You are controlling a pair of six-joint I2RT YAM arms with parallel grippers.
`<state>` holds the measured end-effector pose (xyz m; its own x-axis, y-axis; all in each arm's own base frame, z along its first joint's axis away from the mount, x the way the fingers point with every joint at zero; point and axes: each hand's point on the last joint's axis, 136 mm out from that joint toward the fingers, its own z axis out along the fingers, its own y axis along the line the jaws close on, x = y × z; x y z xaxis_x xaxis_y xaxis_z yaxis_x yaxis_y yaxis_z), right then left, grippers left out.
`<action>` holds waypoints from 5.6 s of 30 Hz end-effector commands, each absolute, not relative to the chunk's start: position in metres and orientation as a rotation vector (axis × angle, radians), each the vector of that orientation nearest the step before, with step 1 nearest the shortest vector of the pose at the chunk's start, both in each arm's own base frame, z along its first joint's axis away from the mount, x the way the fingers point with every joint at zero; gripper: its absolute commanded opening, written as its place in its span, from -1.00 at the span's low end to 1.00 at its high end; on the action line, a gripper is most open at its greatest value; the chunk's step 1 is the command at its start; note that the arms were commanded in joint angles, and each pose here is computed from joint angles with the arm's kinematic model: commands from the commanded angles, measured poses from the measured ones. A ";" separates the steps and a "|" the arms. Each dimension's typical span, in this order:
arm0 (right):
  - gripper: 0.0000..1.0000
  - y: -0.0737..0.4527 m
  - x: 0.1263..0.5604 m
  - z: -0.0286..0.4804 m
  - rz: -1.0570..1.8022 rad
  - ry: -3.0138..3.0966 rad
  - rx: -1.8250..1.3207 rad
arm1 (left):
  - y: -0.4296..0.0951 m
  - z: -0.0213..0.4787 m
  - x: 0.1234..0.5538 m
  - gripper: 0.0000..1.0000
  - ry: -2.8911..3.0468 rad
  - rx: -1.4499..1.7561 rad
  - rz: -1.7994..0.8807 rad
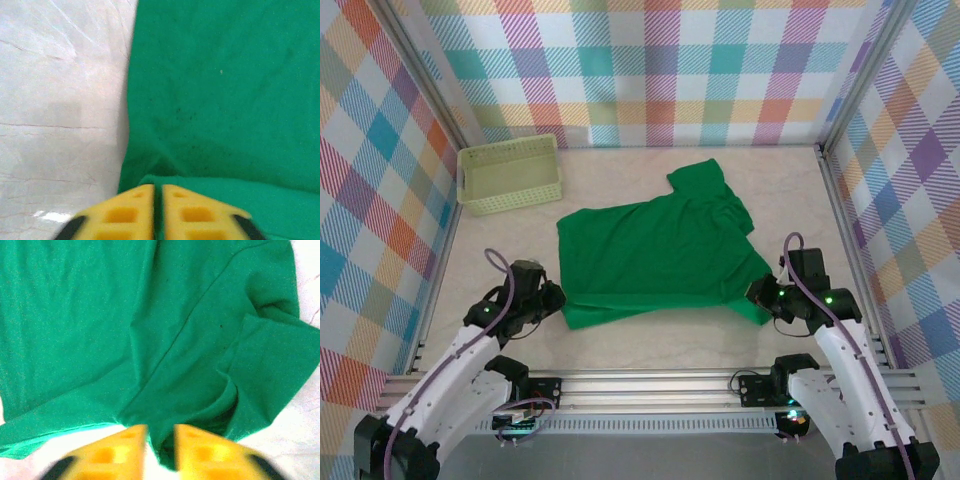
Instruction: Fold the inside-out t-shirt
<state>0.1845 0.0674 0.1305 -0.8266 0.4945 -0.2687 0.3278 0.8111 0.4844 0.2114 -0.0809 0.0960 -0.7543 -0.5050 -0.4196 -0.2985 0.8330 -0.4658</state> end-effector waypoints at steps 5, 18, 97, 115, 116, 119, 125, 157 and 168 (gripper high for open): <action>0.21 0.045 0.211 0.191 0.451 2.442 0.583 | -0.062 0.157 0.212 0.01 2.228 -0.616 -0.529; 0.18 0.066 0.311 0.122 0.446 2.641 0.510 | -0.139 0.104 0.311 0.11 2.577 -0.457 -0.415; 0.25 0.028 0.424 0.045 0.466 2.759 0.739 | -0.152 0.048 0.350 0.85 2.747 -0.326 -0.225; 0.33 -0.032 0.422 0.060 0.044 2.676 0.793 | -0.174 0.053 0.314 0.88 2.773 -0.279 -0.367; 0.33 -0.019 0.429 0.071 0.020 2.676 0.688 | -0.176 0.069 0.321 0.90 2.733 -0.278 -0.384; 0.38 0.017 0.448 0.099 -0.086 2.681 0.445 | -0.161 0.106 0.347 0.98 2.632 -0.301 -0.305; 0.38 0.090 0.494 0.098 0.290 2.701 0.239 | -0.136 0.111 0.399 0.96 2.621 -0.406 -0.167; 0.32 -0.013 0.467 0.095 0.239 2.673 0.655 | -0.190 0.123 0.398 0.92 2.609 -0.286 -0.113; 0.33 -0.013 0.520 0.100 0.250 2.641 0.569 | -0.160 0.100 0.475 0.83 2.631 -0.373 0.186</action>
<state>0.5209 -0.0131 0.1223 -0.7840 0.4603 -0.4164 0.3622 0.8841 0.2953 0.4892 -0.1740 0.1226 -0.7917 -0.2978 -0.5333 -0.2990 0.9503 -0.0868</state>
